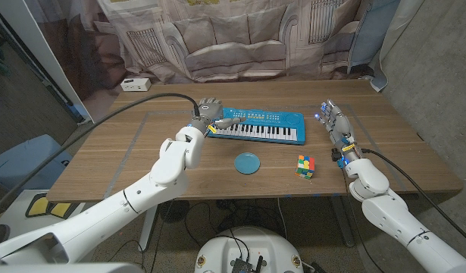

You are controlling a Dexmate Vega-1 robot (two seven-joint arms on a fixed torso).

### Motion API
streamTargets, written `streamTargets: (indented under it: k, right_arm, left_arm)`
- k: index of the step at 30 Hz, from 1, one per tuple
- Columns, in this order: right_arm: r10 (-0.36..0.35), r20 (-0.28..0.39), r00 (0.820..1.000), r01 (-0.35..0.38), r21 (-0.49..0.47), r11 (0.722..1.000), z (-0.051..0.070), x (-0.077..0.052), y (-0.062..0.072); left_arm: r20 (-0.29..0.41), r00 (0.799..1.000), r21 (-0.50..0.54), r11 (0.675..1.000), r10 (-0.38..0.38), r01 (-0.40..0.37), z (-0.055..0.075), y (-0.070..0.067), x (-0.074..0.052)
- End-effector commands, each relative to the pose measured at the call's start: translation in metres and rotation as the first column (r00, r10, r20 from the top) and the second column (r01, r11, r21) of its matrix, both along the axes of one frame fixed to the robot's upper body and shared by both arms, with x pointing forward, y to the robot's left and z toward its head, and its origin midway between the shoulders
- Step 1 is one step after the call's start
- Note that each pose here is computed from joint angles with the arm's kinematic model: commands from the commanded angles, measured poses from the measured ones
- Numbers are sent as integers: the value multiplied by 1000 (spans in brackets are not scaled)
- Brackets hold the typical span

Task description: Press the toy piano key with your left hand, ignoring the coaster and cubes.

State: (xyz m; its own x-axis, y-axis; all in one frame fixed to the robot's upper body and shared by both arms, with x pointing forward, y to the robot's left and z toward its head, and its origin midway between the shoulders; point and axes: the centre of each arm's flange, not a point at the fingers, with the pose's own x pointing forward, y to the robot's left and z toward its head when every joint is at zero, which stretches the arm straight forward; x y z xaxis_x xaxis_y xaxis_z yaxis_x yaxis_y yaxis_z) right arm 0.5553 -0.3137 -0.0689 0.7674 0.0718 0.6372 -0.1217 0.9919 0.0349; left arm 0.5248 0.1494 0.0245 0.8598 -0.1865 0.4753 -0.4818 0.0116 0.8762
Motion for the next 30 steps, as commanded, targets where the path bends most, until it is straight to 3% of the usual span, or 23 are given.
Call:
streamTargets:
  k: [1,17,30]
  right_arm:
    - [-6,-7,1000,5,-4,1000,0,0,0]
    - [-6,-13,1000,6,-11,1000,2,0,-2]
    - [-10,-16,1000,10,-9,1000,1,-2,-4]
  left_arm:
    - [-35,999,29,1000,5,-4,-5,-5,14]
    - [-115,993,118,993,39,-26,-8,-15,25]
    - [-137,990,128,991,44,-26,-10,-19,29]
